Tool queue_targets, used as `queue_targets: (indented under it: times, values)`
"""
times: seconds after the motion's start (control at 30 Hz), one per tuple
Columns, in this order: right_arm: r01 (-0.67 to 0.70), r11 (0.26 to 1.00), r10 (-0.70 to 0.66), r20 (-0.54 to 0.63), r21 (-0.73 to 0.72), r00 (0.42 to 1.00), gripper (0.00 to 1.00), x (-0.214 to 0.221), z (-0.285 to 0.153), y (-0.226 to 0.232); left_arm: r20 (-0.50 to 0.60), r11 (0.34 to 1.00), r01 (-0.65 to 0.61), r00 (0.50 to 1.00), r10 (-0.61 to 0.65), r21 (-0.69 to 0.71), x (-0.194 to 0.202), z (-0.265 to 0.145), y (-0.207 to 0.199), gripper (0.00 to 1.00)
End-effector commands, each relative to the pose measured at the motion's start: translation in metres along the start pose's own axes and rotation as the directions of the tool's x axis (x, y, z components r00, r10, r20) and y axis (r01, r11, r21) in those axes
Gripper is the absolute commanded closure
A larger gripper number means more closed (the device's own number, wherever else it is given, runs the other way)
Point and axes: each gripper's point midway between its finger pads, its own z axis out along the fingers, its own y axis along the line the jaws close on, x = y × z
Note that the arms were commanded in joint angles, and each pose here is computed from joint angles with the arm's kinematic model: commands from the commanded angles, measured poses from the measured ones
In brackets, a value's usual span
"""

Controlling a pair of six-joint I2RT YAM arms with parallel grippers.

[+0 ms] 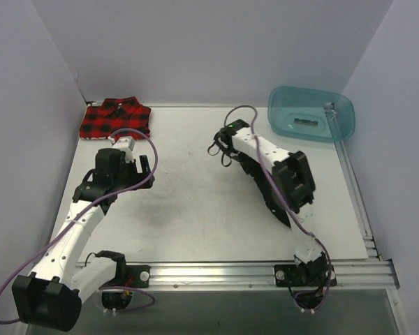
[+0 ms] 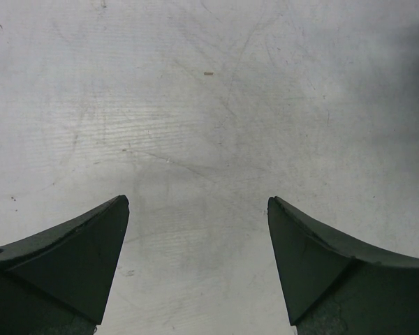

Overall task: Fold and stack the long sleeve shirts
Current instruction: Fold the shirt

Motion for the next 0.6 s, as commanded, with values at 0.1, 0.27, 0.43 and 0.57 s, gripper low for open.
queue_targets:
  times: [0.1,0.27,0.43,0.57]
  values:
    - [0.199,0.965,-0.196,-0.033,0.169,0.98,1.0,-0.01,-0.017,0.08,0.05,1.0,-0.01,0.999,0.01,-0.016,-0.011,-0.007,0.004,0.1]
    - [0.214,0.959,-0.214,-0.019,0.185,0.977,1.0,-0.006,-0.022,0.118,0.064,1.0,-0.001,0.998,0.003,-0.024,-0.014,-0.008,0.007,0.1]
    - [0.197,0.961,-0.206,0.024,0.194,0.978,1.0,0.0,-0.029,0.139,0.066,1.0,0.002,0.998,-0.001,-0.023,-0.014,-0.009,0.007,0.1]
    - [0.185,0.966,-0.198,0.058,0.179,0.978,0.91,0.0,-0.034,0.153,0.067,1.0,0.007,0.998,-0.005,-0.027,-0.014,-0.01,0.008,0.1]
